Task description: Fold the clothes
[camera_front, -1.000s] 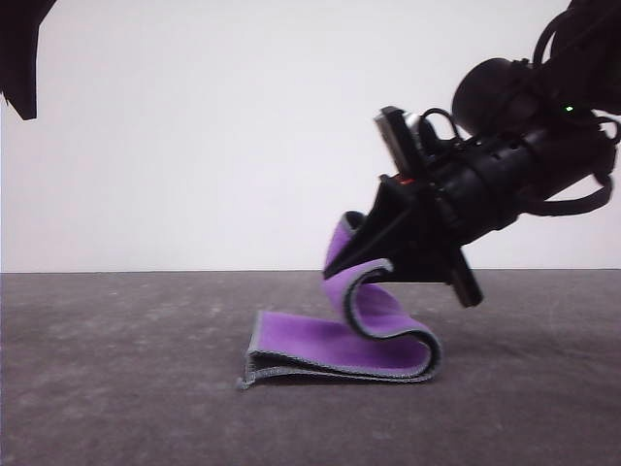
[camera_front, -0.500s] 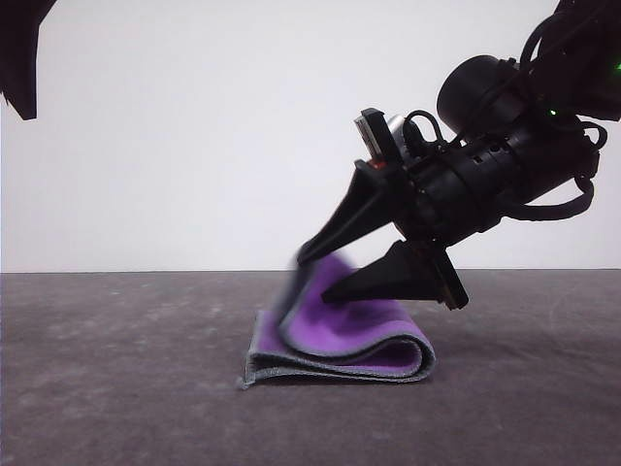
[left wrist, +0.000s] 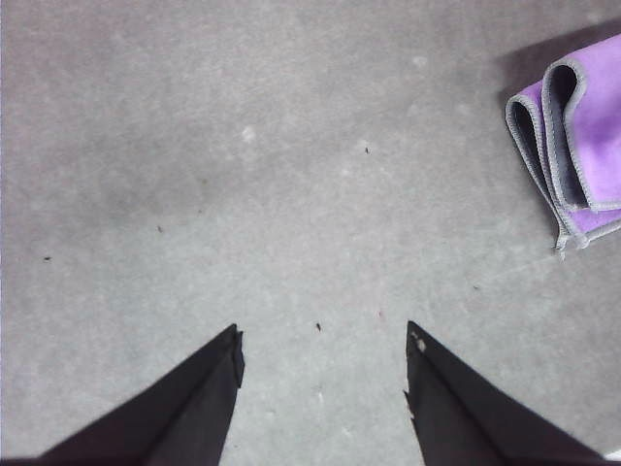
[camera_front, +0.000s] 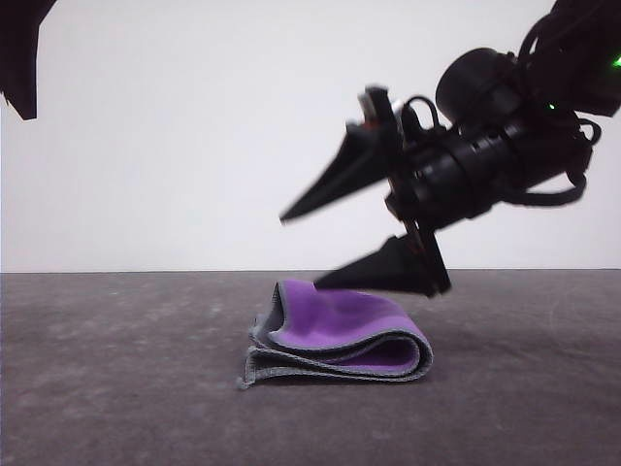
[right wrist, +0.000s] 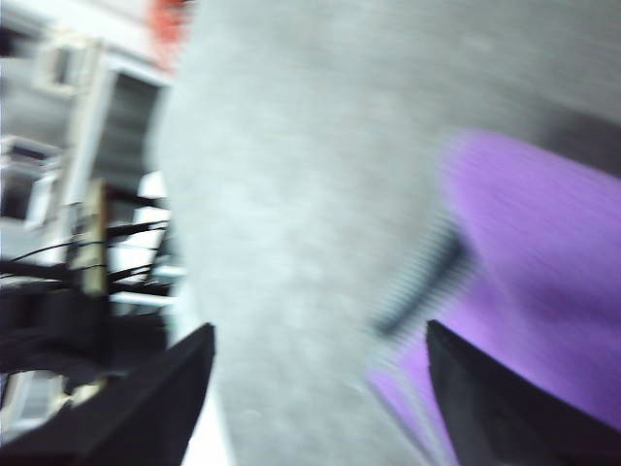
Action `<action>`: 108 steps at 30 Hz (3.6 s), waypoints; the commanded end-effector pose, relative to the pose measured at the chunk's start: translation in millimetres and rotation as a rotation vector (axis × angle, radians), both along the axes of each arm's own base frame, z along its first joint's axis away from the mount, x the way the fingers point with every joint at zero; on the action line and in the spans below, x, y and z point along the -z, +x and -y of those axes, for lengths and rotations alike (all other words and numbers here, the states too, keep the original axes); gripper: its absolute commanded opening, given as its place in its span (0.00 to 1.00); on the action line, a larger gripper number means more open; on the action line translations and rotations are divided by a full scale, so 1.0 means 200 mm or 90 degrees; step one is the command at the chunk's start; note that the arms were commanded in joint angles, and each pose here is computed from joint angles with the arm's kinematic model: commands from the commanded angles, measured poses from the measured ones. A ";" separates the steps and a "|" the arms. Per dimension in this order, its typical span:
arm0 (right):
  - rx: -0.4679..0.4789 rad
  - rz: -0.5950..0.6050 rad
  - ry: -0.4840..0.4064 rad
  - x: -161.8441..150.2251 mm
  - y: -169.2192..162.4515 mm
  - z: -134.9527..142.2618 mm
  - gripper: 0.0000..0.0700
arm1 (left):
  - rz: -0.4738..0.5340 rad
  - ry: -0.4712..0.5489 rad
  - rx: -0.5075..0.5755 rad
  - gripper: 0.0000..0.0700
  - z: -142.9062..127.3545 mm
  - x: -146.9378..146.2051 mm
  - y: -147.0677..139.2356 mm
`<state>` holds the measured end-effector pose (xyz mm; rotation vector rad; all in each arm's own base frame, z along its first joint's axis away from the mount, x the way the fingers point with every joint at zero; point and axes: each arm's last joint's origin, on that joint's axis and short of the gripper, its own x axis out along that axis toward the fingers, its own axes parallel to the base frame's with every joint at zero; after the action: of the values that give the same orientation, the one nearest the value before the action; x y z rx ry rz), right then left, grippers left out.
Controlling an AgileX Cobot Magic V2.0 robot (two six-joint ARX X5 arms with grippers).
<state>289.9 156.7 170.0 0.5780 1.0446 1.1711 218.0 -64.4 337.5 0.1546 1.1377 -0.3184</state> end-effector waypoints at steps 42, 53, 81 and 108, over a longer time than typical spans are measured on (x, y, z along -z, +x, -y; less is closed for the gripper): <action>0.345 0.195 -0.486 -0.45 -0.26 0.70 0.01 | 0.141 -0.057 0.060 0.02 0.03 -0.06 0.10; 0.349 0.202 -0.484 -0.46 -0.26 0.70 0.01 | 0.138 -0.070 0.037 0.02 0.03 -0.06 0.10; 0.350 0.204 -0.483 -0.46 -0.25 0.70 0.01 | 0.434 -0.143 -0.143 0.02 -0.22 0.07 -0.27; 0.350 0.204 -0.483 -0.46 -0.25 0.70 0.01 | 0.571 -0.135 -0.234 0.02 -0.32 0.86 -0.62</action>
<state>235.7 16.6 258.0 0.0583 0.9015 0.3115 94.7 -1.4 165.2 -0.0969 0.2433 -0.0227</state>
